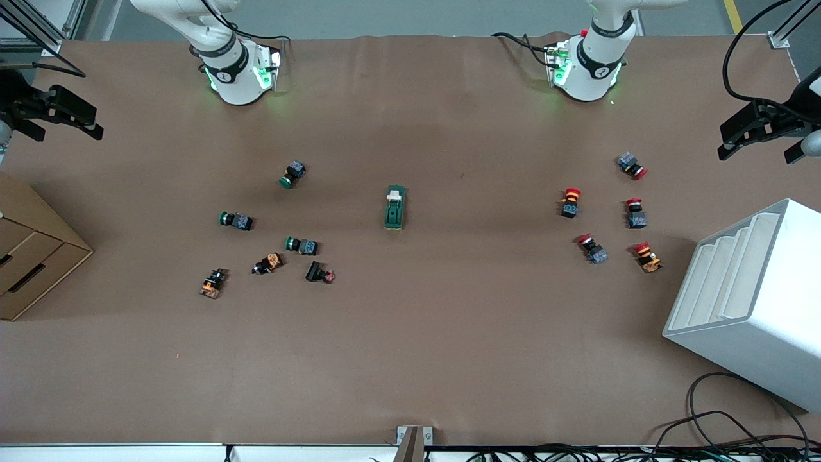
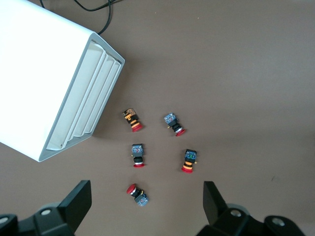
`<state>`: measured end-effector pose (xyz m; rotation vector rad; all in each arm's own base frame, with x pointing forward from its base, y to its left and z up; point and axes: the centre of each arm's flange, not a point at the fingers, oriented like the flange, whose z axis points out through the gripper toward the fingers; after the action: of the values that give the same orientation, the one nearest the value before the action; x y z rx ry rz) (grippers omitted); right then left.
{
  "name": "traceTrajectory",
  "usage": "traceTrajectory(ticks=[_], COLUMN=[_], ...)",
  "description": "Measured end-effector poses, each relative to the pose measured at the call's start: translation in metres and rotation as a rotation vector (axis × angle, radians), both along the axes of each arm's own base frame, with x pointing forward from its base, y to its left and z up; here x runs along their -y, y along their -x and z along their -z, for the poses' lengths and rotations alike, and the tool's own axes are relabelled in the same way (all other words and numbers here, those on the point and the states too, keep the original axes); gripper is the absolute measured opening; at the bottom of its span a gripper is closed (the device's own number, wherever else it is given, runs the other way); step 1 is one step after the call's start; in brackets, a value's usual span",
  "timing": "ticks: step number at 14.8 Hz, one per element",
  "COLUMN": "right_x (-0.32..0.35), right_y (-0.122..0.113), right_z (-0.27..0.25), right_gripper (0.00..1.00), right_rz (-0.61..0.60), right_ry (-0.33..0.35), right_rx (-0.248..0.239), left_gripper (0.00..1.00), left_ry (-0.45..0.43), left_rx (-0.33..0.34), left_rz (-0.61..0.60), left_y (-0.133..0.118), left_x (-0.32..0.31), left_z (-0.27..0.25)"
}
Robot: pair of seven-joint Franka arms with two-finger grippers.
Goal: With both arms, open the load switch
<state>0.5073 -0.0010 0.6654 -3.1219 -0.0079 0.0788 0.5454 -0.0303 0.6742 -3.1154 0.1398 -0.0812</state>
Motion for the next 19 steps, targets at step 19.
traceTrajectory(ticks=[19], right_x=[-0.002], right_y=[0.003], right_z=[0.003], right_gripper=[1.0], right_rz=[-0.004], right_ry=[0.0], right_rx=[-0.031], left_gripper=[1.0], left_ry=[0.022], left_rx=[-0.025], left_rz=[0.016], left_y=[0.031], left_x=[0.023], left_z=[0.014])
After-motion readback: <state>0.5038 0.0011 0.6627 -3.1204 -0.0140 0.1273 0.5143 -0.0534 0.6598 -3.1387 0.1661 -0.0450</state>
